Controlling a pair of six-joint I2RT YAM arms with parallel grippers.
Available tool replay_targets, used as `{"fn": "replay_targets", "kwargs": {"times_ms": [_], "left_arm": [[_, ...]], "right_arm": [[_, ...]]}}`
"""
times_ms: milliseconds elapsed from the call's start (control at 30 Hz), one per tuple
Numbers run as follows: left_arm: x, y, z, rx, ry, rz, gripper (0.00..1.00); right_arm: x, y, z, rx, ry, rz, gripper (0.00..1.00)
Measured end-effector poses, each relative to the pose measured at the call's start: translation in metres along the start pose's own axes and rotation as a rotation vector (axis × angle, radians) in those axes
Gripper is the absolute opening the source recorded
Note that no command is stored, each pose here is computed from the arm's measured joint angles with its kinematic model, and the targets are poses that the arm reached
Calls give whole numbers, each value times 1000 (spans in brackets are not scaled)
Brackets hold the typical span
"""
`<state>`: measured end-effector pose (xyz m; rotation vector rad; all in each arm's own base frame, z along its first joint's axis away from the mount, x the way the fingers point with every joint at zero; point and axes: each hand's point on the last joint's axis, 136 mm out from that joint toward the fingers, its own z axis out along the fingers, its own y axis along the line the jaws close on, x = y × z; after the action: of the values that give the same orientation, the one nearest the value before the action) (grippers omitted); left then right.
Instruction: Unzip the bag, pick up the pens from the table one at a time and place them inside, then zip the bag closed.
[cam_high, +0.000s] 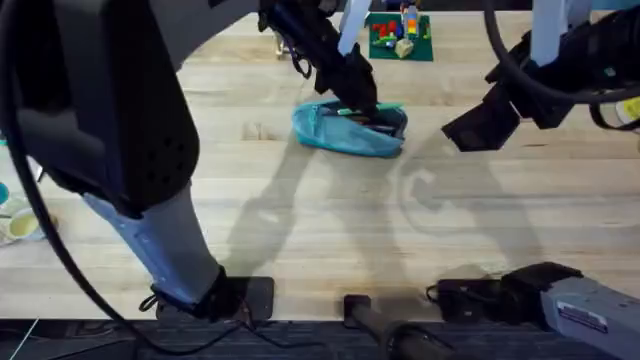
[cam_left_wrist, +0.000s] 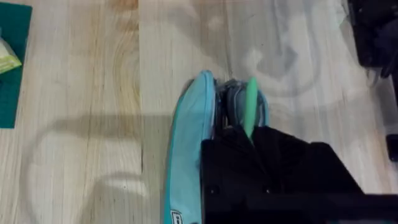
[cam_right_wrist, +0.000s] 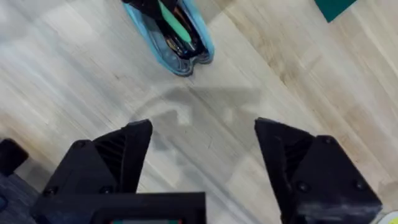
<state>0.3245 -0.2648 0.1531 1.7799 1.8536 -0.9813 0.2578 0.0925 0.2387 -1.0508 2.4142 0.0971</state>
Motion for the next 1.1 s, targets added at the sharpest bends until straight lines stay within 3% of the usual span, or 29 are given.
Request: {"fn": "replay_targets", "kwargs": {"times_ms": [833,1100], "left_arm": [[6,2,1,-20,60,-13,41],[-22,6,-39,-107,122,-21,41]], "right_arm": [[0,0,0,0,0,0,998],[0,0,0,0,0,0,998]]}}
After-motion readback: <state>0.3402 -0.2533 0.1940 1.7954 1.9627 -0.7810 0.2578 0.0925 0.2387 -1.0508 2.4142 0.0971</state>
